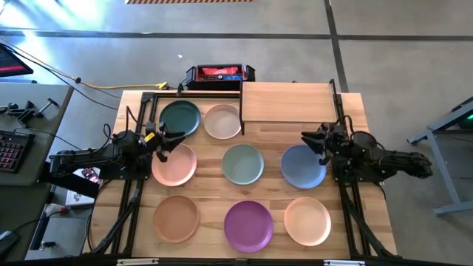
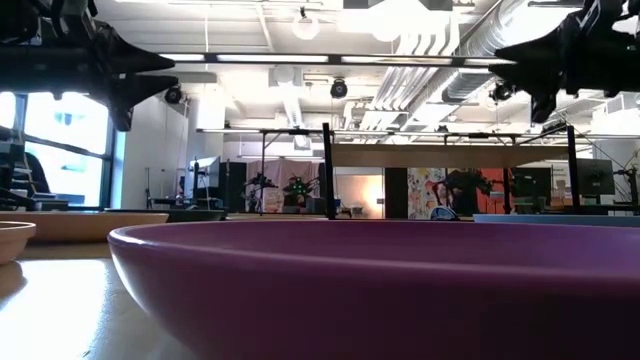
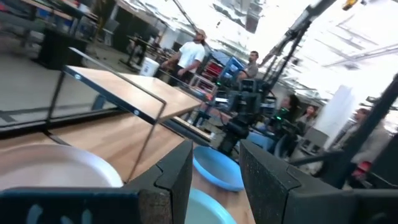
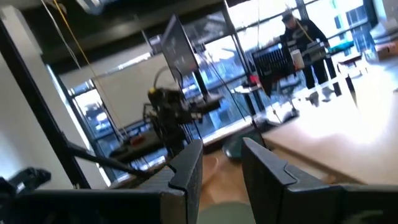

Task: Place and stack plates onto a shelf
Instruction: Put the blue plate on the shelf

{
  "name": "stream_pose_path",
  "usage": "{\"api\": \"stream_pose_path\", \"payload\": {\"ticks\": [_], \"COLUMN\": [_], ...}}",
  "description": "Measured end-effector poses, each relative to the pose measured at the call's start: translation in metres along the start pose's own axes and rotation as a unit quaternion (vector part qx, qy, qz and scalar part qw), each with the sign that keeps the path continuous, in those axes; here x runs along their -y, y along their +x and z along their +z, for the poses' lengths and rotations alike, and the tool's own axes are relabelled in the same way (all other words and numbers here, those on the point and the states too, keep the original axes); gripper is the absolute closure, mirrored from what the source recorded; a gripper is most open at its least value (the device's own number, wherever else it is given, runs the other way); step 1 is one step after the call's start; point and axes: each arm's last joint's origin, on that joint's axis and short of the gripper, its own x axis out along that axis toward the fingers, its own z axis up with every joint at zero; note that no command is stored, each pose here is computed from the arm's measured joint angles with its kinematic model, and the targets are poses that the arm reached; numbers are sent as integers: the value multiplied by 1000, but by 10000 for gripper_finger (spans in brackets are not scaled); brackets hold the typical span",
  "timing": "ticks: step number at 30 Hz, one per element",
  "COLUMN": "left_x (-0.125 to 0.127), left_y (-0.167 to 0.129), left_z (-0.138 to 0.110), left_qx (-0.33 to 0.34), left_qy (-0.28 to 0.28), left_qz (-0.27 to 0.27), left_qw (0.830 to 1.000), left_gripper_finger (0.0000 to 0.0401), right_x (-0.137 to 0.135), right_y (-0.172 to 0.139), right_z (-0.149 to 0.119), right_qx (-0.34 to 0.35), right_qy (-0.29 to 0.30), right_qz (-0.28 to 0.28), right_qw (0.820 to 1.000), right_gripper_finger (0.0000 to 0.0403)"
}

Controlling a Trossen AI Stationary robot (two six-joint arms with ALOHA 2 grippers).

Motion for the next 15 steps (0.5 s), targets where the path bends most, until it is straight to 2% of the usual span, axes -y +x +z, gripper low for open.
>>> {"api": "stream_pose_path", "payload": {"ticks": [6, 11, 15], "left_x": [-2, -1, -3], "left_y": [0, 0, 0], "left_z": [1, 2, 3], "left_qx": [16, 26, 38], "left_qy": [5, -49, -47], "left_qz": [30, 31, 52], "left_qw": [999, 998, 997], "left_gripper_finger": [279, 279, 279], "right_x": [-2, -2, -3], "right_y": [0, 0, 0], "right_z": [5, 5, 7], "right_qx": [26, 26, 36], "right_qy": [2, 2, 3], "right_qz": [10, 10, 14], "right_qw": [1000, 1000, 999], "right_gripper_finger": [308, 308, 308]}}
